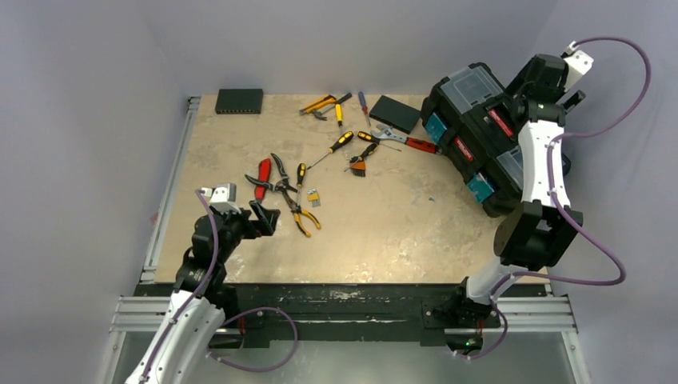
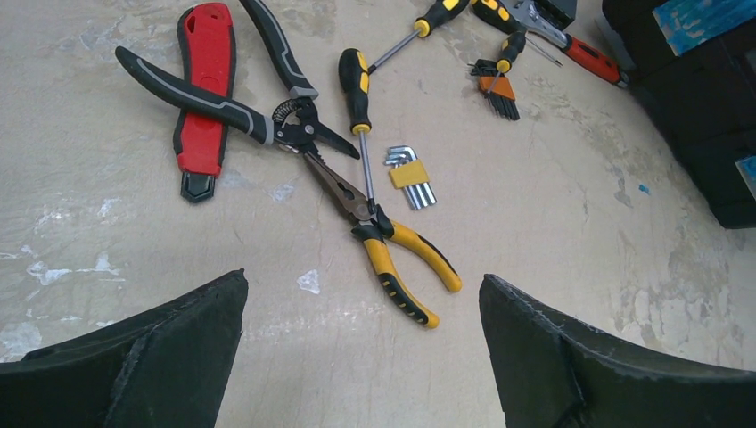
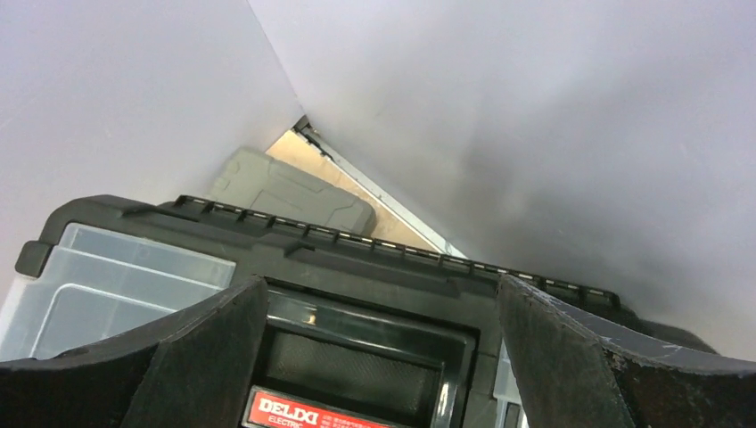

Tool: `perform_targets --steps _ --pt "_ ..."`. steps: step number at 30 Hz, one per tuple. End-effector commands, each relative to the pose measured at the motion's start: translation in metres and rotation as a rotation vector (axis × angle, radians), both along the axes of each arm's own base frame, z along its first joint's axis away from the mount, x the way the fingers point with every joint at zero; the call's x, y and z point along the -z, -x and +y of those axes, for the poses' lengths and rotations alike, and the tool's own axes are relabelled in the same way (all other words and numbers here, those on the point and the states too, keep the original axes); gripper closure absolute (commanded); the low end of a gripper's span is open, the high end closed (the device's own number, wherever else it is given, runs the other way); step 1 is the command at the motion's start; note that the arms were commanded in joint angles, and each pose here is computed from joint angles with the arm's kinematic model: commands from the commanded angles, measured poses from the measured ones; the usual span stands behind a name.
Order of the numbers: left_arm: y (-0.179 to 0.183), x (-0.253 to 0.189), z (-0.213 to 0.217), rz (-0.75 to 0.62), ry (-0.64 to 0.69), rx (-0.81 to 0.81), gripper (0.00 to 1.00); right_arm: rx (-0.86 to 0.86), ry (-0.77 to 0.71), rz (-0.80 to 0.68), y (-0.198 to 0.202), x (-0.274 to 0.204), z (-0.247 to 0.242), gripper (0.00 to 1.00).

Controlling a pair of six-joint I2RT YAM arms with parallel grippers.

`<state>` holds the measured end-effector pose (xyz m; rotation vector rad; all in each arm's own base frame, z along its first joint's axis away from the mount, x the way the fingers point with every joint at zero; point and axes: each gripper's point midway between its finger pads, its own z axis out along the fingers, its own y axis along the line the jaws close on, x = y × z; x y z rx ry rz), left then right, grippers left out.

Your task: Pack the tool kit

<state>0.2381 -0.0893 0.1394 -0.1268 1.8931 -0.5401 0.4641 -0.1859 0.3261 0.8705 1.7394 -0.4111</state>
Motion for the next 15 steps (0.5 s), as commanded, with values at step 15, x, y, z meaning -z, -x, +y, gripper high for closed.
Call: perform_targets --steps 15 --pt "-0.002 -0.009 -0.004 -0.055 -0.002 0.028 0.02 -0.003 -0.363 -0.669 0.038 -0.013 -0.01 0.18"
